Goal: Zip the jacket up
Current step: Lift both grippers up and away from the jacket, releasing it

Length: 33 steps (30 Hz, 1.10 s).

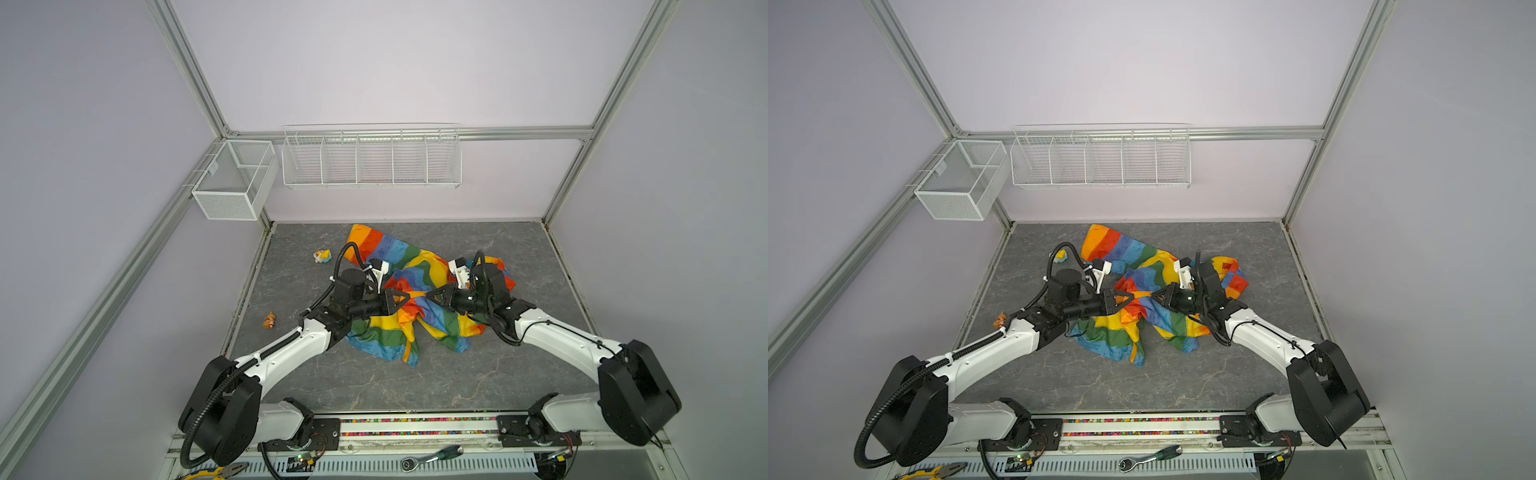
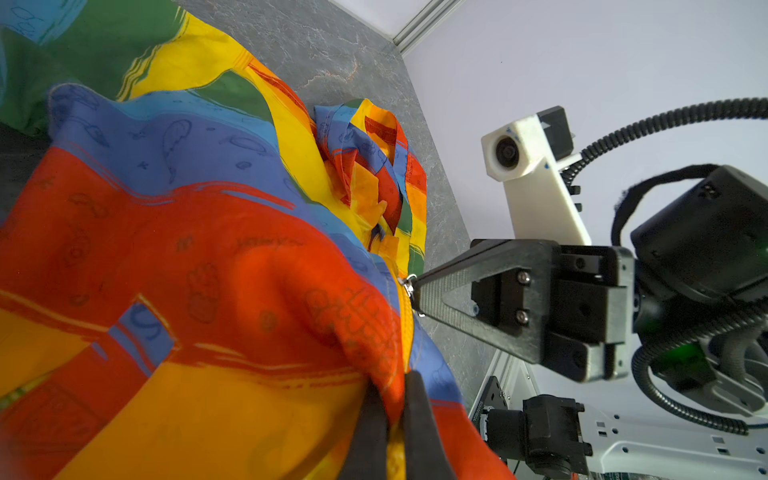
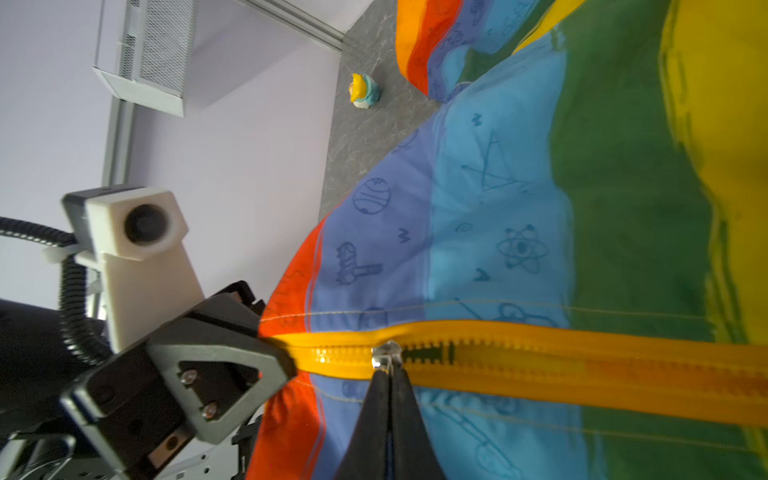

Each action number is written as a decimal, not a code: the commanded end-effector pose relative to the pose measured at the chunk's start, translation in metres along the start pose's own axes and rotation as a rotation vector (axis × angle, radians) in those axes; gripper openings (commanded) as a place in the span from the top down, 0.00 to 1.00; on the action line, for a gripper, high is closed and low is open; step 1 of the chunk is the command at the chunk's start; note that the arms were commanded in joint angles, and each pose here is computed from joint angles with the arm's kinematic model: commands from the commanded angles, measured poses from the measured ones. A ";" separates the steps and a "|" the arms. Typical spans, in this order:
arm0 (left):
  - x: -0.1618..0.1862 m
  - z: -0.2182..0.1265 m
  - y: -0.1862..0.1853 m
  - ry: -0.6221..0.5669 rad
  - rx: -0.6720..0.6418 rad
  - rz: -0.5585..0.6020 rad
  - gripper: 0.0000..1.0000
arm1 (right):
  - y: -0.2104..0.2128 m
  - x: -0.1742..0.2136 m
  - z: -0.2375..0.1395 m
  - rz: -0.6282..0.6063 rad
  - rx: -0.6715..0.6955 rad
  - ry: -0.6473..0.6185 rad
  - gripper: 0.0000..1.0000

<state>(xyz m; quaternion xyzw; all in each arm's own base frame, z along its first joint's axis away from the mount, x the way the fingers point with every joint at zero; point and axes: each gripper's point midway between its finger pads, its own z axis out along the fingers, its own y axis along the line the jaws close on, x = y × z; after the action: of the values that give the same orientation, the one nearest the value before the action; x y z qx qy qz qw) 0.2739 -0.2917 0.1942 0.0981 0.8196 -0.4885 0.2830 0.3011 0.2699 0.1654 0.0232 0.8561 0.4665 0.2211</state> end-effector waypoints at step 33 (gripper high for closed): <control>-0.083 -0.003 0.007 -0.036 -0.257 0.230 1.00 | -0.058 -0.104 -0.070 -0.083 0.268 -0.165 0.93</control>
<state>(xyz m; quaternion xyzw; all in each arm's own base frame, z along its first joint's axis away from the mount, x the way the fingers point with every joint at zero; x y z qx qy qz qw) 0.3227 -0.2807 0.2142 0.1134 0.8521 -0.3972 0.3215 0.3636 0.1641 0.1530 0.0756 0.8987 0.3414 0.2647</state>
